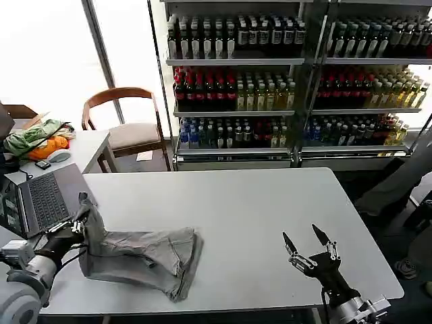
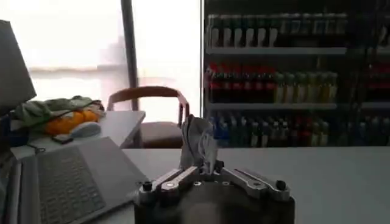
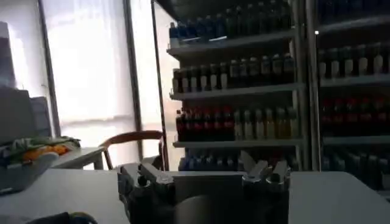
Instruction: Fold and organize the clothes.
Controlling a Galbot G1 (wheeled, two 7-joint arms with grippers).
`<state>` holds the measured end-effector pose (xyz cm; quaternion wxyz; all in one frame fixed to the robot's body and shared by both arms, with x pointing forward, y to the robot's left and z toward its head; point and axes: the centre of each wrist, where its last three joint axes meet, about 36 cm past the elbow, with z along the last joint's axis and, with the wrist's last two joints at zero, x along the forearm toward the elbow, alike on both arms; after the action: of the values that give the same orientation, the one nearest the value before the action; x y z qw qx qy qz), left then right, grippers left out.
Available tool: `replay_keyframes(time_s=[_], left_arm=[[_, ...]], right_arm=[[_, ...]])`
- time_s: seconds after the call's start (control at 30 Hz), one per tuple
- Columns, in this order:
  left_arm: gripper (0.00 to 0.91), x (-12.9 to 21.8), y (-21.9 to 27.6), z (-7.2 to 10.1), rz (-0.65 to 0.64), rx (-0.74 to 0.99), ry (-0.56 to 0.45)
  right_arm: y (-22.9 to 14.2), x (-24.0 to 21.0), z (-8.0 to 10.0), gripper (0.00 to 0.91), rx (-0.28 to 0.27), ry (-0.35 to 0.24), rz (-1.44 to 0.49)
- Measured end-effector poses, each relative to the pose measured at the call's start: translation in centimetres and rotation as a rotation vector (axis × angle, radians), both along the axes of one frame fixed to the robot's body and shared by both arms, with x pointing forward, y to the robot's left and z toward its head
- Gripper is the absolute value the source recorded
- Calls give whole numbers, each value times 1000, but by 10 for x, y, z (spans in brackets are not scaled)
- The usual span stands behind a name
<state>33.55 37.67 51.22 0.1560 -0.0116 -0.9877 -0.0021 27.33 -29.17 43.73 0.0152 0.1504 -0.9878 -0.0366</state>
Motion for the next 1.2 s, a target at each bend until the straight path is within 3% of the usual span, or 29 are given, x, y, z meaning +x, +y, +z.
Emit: replay_keyframes(time_s=[0.37, 0.73, 0.8, 0.83, 0.87, 0.9, 1.2], left_arm=[[0, -13, -63, -9, -144, -70, 64], [0, -15, -110, -38, -237, -133, 136], [333, -12, -117, -44, -250, -142, 149], [564, -11, -121, -46, -256, -147, 154], [856, -9, -124, -49, -263, -151, 157], [907, -8, -127, -51, -269, -152, 161], [907, -3, -148, -68, -325, -160, 210]], right_arm=[[1, -7, -1, 907, -7, 8, -15], [1, -13, -2, 907, -10, 19, -26], [0, -14, -2, 907, -12, 19, -29], [0, -14, -1, 907, -13, 19, -29], [-1, -14, -1, 907, -14, 19, -31], [-1, -14, -1, 907, -14, 19, -32], [0, -13, 0, 907, -12, 13, -33]])
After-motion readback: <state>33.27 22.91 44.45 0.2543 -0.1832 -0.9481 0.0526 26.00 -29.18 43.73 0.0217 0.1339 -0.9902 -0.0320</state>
